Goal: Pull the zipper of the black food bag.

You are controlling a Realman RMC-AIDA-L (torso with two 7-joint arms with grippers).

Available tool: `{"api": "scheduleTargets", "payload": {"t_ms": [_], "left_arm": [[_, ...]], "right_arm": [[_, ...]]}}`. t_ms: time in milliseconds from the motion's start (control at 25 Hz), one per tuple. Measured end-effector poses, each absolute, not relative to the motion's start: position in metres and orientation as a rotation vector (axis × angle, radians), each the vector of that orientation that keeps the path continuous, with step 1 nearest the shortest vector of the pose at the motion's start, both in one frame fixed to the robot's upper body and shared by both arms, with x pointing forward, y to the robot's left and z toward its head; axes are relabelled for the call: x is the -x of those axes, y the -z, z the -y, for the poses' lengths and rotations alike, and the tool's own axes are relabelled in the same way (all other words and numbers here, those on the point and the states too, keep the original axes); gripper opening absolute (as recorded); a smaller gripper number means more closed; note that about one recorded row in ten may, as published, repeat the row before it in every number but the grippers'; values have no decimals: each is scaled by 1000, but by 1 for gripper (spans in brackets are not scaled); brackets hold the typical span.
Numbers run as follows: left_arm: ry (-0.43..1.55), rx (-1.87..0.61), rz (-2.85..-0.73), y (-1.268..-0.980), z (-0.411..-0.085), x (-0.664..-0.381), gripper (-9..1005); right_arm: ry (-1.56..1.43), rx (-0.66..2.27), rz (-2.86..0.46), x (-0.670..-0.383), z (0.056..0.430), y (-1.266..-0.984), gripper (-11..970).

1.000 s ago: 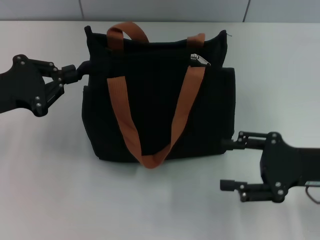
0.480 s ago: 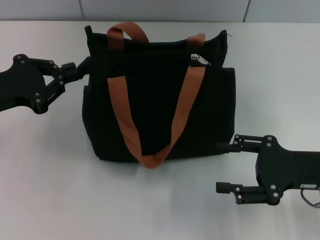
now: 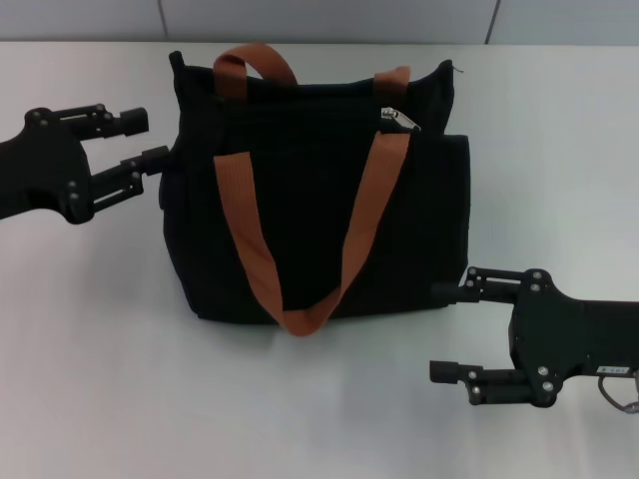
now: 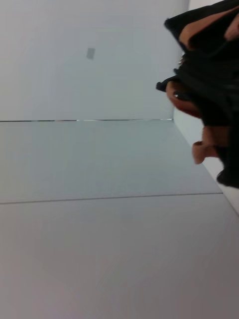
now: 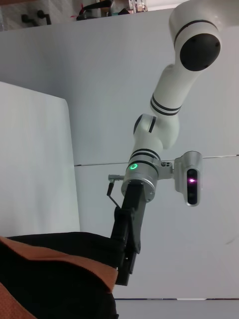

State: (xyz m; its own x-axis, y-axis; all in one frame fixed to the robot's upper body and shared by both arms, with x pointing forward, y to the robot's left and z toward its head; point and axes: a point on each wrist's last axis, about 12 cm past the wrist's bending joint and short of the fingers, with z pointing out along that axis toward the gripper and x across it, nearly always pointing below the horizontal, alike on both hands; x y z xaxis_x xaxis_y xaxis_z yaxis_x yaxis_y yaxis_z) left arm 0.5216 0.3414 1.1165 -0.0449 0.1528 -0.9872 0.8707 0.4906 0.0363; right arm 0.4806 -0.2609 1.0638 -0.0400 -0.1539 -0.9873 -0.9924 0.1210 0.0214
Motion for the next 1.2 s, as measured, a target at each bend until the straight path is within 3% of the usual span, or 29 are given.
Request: {"api": "scheduleTargets", "payload": {"t_ms": [120, 360, 560, 960, 1200], "left_arm": [[780, -896, -1513, -1126, -346, -522, 451], [1051, -944, -1417, -1152, -344, -514, 613], [1190, -1079, -1454, -1127, -310, -502, 811], [1270, -1134, -1489, -1082, -289, -470, 811], [1202, -1146, -1551, -1062, -285, -464, 809]], "right_arm": [[-1063, 1215, -1401, -481, 261, -1064, 732], [-1060, 1215, -1405, -482, 260, -1064, 731], [-1068, 1215, -1408, -485, 255, -1063, 730], [-1092, 1213, -1415, -485, 251, -1060, 729], [-1092, 1234, -1459, -484, 245, -1051, 728]]}}
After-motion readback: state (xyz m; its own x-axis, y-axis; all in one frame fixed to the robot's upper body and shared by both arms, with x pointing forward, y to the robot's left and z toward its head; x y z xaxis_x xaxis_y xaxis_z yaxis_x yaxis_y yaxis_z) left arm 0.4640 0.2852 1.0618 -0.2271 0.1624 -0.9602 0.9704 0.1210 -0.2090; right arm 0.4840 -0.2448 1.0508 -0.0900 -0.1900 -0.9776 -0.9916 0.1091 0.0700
